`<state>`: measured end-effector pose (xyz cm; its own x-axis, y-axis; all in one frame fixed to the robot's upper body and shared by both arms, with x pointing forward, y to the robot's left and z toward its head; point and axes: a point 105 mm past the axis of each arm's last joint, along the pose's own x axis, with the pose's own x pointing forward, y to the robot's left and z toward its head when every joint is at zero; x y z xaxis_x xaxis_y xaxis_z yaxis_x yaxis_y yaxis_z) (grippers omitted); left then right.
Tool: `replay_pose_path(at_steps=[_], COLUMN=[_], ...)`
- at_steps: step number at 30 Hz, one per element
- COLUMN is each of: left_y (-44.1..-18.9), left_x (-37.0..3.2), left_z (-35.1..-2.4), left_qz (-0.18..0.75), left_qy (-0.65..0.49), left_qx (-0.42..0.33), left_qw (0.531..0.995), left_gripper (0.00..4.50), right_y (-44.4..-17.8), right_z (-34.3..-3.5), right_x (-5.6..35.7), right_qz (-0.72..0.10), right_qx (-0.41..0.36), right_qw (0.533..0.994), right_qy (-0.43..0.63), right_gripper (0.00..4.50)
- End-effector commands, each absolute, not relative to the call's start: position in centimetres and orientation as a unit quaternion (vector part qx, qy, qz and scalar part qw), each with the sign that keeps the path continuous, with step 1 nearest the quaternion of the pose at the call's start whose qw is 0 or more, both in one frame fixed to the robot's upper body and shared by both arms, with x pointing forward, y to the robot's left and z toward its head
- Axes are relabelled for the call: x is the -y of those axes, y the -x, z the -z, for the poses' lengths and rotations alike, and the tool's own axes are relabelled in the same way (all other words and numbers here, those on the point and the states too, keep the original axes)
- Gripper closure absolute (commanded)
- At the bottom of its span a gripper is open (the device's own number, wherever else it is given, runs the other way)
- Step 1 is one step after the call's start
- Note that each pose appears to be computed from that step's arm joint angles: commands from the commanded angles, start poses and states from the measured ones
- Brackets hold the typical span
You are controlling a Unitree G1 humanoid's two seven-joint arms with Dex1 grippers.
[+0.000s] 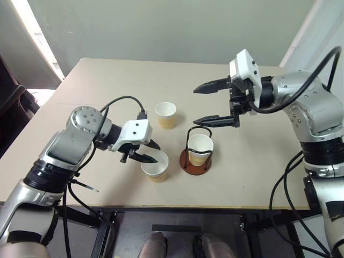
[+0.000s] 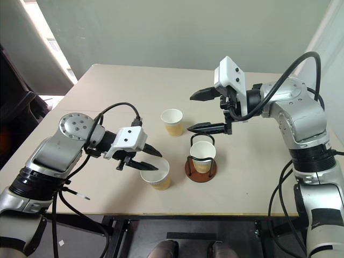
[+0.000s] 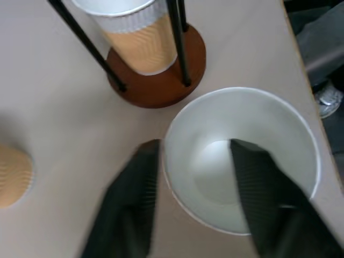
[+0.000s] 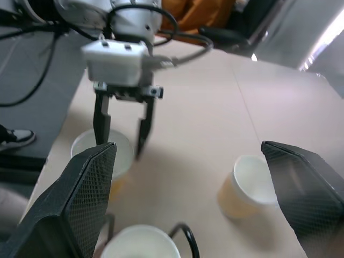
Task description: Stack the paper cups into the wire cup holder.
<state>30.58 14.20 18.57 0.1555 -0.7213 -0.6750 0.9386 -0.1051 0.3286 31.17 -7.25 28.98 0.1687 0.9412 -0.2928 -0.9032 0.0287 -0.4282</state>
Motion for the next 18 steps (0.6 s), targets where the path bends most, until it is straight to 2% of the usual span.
replay_pose_path(at_steps=[1, 3, 18], left_y=[-30.3, -30.2, -31.2], left_x=[-13.9, -13.8, -14.3], left_z=[-20.0, -20.3, -23.0], left_qz=[0.638, 0.642, 0.628], left_qy=[-0.393, -0.386, -0.376], left_qx=[-0.116, -0.112, -0.077], left_qw=[0.652, 0.653, 0.677], left_gripper=[3.81, 4.47, 4.47], right_y=[-30.6, -30.6, -30.1], right_z=[-29.9, -29.9, -29.8], right_x=[7.8, 8.1, 10.3], right_qz=[-0.647, -0.646, -0.635], right_qx=[0.054, 0.051, 0.029], right_qw=[0.708, 0.706, 0.712], right_qy=[0.278, 0.284, 0.299], right_gripper=[0.0, 0.0, 0.0])
